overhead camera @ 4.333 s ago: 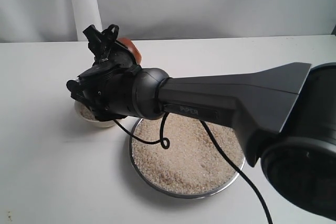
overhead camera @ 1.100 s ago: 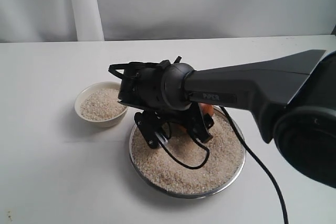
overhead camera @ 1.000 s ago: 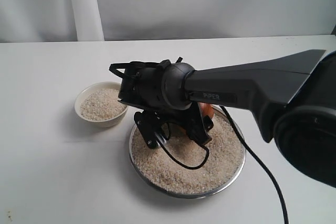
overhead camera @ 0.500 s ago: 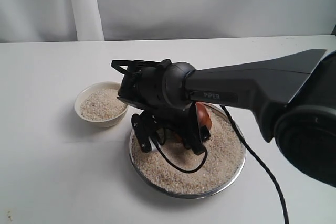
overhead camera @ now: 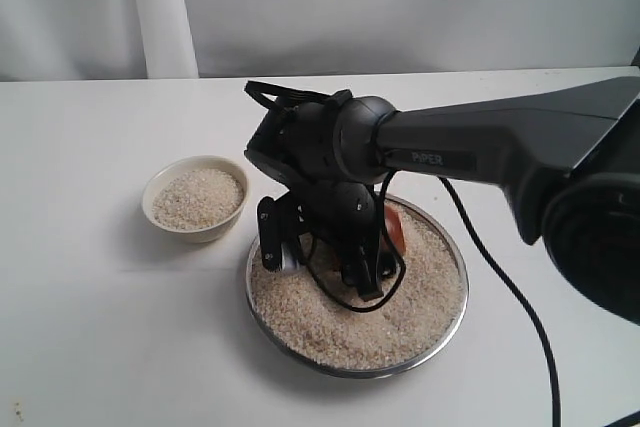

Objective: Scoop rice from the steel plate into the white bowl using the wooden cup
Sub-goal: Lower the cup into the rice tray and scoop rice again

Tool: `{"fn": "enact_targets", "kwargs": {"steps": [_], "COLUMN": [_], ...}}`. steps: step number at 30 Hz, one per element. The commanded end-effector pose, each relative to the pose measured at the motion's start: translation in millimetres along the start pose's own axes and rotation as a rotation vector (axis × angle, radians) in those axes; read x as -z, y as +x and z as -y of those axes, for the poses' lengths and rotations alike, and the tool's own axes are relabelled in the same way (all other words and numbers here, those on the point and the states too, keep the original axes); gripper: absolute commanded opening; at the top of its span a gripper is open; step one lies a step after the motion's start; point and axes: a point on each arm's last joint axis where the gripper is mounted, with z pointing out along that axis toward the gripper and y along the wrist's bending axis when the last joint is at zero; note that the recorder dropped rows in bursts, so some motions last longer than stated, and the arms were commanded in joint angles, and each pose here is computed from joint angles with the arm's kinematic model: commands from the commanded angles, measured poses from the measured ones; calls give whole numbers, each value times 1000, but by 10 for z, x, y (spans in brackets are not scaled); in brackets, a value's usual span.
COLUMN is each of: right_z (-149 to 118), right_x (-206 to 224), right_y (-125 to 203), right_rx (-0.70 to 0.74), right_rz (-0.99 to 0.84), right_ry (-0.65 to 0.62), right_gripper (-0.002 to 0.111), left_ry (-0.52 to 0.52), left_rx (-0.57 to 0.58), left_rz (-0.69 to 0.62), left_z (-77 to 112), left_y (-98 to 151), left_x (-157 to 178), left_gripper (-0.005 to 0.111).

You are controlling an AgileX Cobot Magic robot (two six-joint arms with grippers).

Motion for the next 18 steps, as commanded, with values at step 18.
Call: {"fn": "enact_targets", "kwargs": {"steps": [18], "right_z": [-62], "right_x": [-50], "right_y": [-142], "right_rx": [-111], "right_rz": [138], "right_ry": [-74], "right_gripper": [0], "left_ry": [8], "left_rx": [5], "left_rz": [10], "left_z": [7], "left_y": [-16], "left_x": [5], "left_gripper": [0]}}
